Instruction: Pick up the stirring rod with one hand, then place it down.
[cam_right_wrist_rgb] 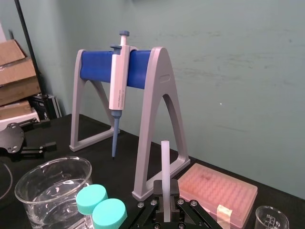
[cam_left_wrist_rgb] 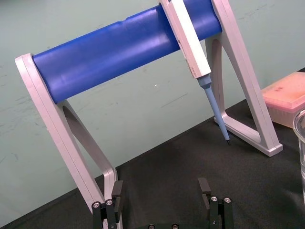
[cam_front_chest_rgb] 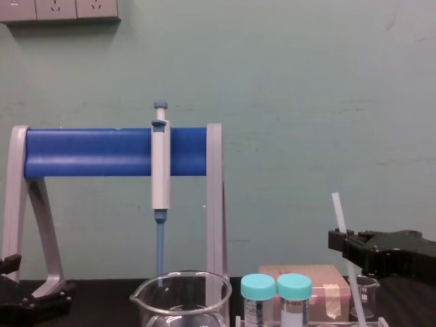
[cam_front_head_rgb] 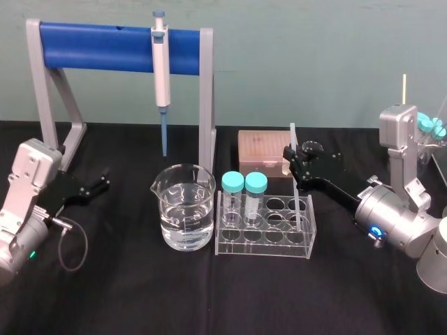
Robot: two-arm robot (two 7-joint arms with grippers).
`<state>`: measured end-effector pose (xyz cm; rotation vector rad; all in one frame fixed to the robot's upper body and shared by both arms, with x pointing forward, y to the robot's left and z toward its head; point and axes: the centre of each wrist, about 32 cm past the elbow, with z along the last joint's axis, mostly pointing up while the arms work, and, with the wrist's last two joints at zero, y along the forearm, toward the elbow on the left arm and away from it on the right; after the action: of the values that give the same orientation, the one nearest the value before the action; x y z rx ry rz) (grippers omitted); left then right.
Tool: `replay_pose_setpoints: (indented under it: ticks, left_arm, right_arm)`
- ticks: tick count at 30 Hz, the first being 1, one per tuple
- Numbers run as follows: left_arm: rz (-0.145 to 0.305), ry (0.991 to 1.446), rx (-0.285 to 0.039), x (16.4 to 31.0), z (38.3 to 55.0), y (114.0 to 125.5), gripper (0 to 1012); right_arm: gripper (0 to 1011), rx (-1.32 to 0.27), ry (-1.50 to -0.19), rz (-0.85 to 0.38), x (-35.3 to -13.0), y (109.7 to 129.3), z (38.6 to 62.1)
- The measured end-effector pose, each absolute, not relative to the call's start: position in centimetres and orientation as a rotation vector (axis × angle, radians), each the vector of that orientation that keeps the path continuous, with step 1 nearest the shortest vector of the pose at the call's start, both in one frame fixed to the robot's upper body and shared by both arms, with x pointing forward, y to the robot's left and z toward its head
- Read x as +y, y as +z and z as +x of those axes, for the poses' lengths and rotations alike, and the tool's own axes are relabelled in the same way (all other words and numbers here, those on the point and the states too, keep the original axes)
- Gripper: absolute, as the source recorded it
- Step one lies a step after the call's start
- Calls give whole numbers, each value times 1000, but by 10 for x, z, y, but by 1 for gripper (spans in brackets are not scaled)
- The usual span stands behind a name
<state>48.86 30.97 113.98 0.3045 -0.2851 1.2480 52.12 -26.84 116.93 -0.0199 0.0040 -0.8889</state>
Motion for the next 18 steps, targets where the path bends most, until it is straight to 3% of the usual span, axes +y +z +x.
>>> replay_pose_setpoints:
  ticks: [18]
  left_arm:
    - [304,1248,-285,310,489,1140,1000]
  right_arm:
    - [73,13,-895,-40,-270,1167,518]
